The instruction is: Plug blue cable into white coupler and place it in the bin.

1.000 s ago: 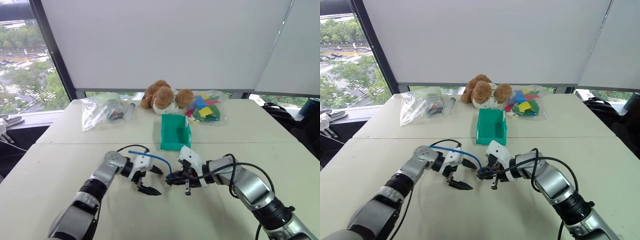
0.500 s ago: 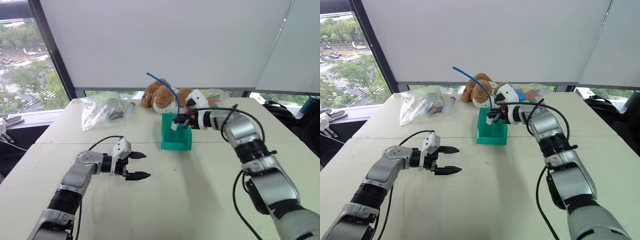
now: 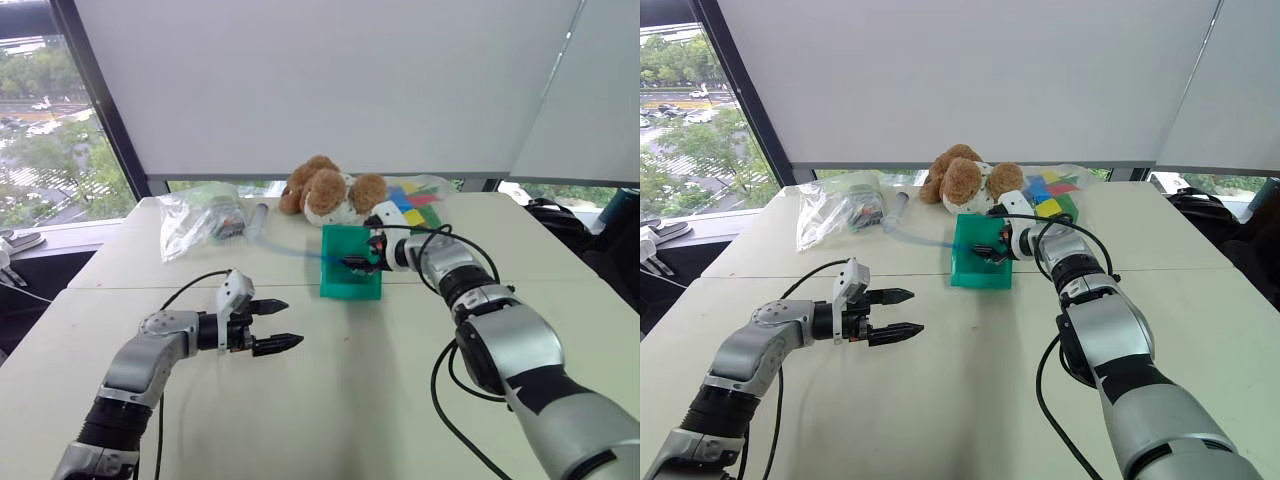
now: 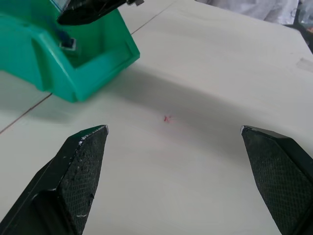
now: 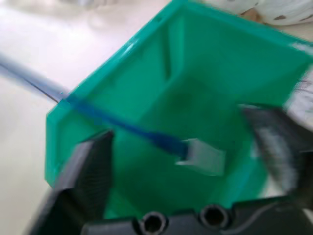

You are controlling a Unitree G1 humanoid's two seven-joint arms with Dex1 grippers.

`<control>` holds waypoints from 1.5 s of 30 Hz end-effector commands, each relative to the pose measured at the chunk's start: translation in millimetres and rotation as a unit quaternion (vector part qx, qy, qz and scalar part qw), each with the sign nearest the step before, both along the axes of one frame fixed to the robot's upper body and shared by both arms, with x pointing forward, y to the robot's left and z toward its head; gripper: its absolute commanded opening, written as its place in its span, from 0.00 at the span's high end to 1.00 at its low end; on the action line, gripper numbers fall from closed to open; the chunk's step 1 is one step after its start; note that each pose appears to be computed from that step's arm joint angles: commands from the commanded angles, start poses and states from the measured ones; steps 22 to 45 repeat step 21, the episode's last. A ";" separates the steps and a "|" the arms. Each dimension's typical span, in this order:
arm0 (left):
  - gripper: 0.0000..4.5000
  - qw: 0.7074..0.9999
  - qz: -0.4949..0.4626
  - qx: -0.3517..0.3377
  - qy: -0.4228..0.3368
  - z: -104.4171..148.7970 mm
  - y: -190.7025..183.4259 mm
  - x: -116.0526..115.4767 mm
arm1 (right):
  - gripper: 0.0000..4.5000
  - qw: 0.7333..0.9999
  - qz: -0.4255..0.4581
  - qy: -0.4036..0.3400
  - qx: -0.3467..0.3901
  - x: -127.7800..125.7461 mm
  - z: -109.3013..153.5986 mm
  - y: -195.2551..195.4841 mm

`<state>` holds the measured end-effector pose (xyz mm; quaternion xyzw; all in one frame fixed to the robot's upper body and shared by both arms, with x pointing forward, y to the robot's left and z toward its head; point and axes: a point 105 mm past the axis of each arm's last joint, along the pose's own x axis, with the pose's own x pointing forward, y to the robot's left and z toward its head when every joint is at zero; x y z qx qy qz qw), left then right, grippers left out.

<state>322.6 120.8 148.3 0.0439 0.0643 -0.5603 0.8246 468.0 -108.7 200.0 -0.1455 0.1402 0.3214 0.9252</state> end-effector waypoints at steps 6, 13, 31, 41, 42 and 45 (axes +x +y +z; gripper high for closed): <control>0.00 0.998 0.022 -0.045 -0.027 30.6 5.2 4.1 | 0.01 0.991 0.073 -0.113 0.026 -18.7 98.5 -19.5; 0.00 0.997 0.062 -0.029 -0.043 40.6 27.8 5.3 | 0.01 0.981 0.167 -0.096 -0.003 -134.7 71.0 -57.3; 0.00 0.996 0.073 -0.018 -0.042 45.6 37.0 -4.6 | 0.01 0.993 0.105 -0.040 -0.026 -184.6 39.4 -78.4; 0.00 0.996 0.073 -0.018 -0.042 45.6 37.0 -4.6 | 0.01 0.993 0.105 -0.040 -0.026 -184.6 39.4 -78.4; 0.00 0.996 0.073 -0.018 -0.042 45.6 37.0 -4.6 | 0.01 0.993 0.105 -0.040 -0.026 -184.6 39.4 -78.4; 0.00 0.996 0.073 -0.018 -0.042 45.6 37.0 -4.6 | 0.01 0.993 0.105 -0.040 -0.026 -184.6 39.4 -78.4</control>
